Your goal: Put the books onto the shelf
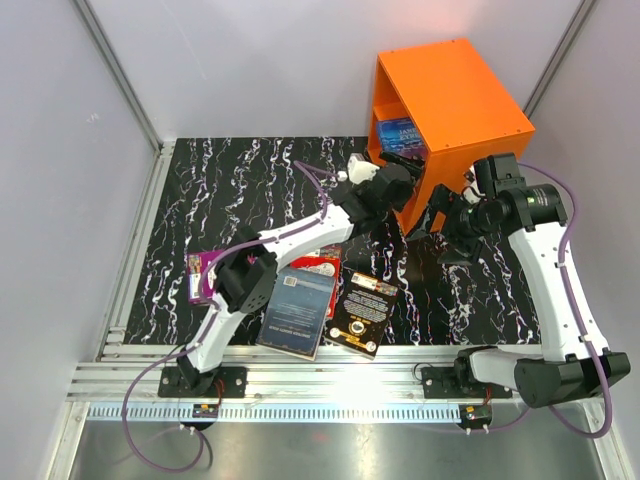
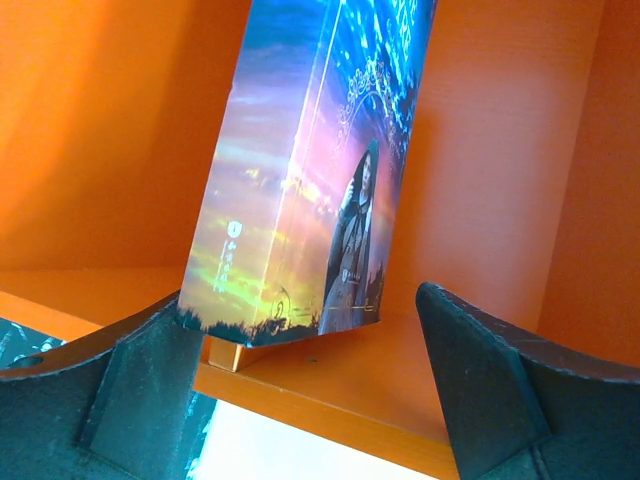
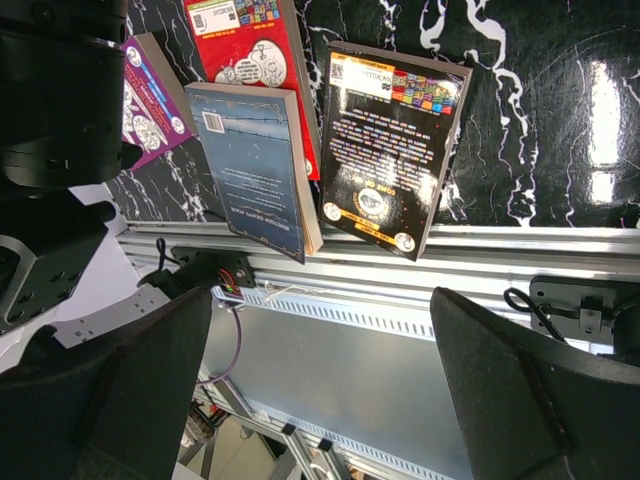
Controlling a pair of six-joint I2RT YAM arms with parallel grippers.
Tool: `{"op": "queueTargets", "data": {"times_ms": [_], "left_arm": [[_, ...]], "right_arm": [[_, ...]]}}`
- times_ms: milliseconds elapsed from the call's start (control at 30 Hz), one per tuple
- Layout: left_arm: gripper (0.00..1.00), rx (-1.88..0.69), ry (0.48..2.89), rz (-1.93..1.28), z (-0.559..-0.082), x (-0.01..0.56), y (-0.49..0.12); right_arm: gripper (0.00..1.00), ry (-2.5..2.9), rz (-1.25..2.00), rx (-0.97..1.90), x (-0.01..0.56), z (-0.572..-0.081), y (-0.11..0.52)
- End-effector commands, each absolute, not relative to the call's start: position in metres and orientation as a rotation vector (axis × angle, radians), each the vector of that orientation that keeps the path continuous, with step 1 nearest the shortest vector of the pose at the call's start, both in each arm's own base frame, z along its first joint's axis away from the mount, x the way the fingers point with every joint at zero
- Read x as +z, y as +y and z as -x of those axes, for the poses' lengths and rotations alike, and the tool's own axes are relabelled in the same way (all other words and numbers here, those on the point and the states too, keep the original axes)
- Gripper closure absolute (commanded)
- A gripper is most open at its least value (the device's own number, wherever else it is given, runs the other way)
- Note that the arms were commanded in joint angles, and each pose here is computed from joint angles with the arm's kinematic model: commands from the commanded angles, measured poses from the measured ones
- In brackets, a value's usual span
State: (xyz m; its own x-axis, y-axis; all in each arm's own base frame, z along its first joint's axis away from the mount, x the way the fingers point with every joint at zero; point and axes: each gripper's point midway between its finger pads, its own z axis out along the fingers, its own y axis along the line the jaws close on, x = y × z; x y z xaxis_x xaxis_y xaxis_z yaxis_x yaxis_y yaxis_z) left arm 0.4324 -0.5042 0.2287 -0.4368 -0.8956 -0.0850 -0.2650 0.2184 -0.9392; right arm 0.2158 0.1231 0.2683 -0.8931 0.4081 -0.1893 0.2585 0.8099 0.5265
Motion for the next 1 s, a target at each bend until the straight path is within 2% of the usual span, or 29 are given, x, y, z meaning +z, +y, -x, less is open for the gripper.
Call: {"op": "queueTargets", "data": {"times_ms": [0,100,167,333,400,433,500,600,633,667,767,967], "left_arm": [[0.1,-1.302,1.823,0.943,-0.416,0.283,-0.499],[0.01,-1.212,1.868,0.909,-0.411,0.281,-0.474],[0.01,-1.115,1.941,0.897,-0.409,0.256,-0.451],[0.01,-0.925,2.024,0.88,-0.375,0.24,-0.369],[0.01,-0.751,2.071,0.926,-0.361,0.203,-0.323],[0.01,-0.756,2.041,0.959,-0.349,0.218,-0.301],[0.01,-0.666,2.014,1.116,-0.333,0.205,-0.254],[0.01,-0.614,1.945,1.323,-0.293,0.178,-0.186],[0.01,-0.542,1.943,1.374,-0.279,0.15,-0.161],[0.01,-0.622,1.862,1.432,-0.269,0.163,-0.147],[0.01,-0.524,1.796,1.601,-0.229,0.126,-0.099],[0.01,-0.388,1.774,1.792,-0.192,0.082,-0.072]], "right_arm": [[0.02,2.839,-0.573,0.723,0.266,-0.17,0.121],[0.02,2.83,-0.57,0.729,0.267,-0.168,0.121],[0.02,2.829,-0.572,0.739,0.267,-0.166,0.122],[0.02,2.815,-0.564,0.746,0.27,-0.165,0.122],[0.02,2.808,-0.561,0.744,0.27,-0.165,0.121],[0.02,2.803,-0.559,0.745,0.27,-0.165,0.121],[0.02,2.793,-0.547,0.766,0.271,-0.167,0.123],[0.02,2.766,-0.531,0.819,0.275,-0.171,0.129],[0.02,2.76,-0.533,0.827,0.274,-0.173,0.13],[0.02,2.751,-0.527,0.851,0.275,-0.175,0.133],[0.02,2.751,-0.536,0.901,0.27,-0.179,0.139],[0.02,2.795,-0.556,0.943,0.25,-0.178,0.144]]}}
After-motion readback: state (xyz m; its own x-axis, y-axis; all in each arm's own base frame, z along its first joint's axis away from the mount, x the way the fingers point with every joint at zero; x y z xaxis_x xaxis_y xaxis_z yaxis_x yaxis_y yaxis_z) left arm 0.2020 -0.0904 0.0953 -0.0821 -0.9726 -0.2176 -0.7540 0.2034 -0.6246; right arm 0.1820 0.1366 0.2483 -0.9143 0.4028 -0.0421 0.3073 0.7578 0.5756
